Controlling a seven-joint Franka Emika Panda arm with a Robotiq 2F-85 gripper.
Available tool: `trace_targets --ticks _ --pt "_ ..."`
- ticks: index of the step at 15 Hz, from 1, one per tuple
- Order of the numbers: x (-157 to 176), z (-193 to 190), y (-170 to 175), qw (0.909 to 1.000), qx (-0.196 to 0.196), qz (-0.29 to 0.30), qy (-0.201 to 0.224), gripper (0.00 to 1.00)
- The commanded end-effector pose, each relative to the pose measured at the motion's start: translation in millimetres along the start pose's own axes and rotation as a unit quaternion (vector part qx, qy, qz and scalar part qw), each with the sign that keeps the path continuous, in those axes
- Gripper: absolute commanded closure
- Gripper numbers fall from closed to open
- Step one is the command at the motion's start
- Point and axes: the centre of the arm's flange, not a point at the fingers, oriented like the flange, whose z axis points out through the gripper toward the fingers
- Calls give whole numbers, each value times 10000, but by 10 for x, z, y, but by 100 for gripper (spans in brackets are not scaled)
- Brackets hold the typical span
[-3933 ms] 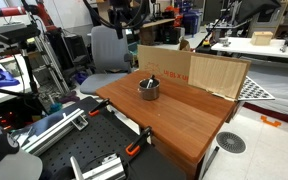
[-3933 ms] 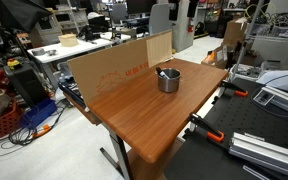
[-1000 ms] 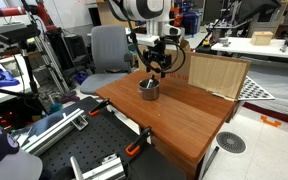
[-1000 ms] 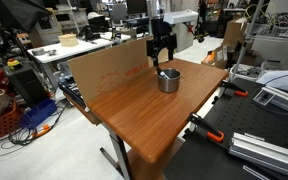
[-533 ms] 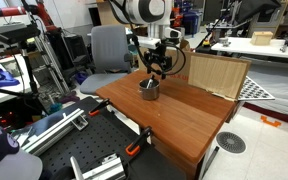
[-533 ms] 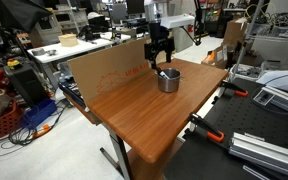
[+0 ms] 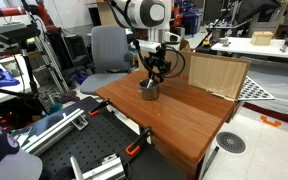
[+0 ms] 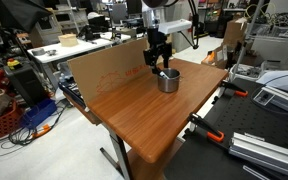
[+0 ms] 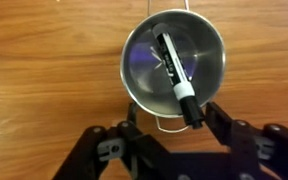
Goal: Pick up the marker from the silver cup and place it on the table
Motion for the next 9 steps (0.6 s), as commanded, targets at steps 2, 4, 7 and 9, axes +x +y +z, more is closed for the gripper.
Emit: trace_targets --ticks 2,4,7,9 --pt "108 3 -8 10000 -83 30 4 63" --pt "124 -9 2 10000 -88 33 9 79" --pt "138 -18 18 9999 -92 37 16 99" --pt "138 -17 26 10000 -82 44 6 95"
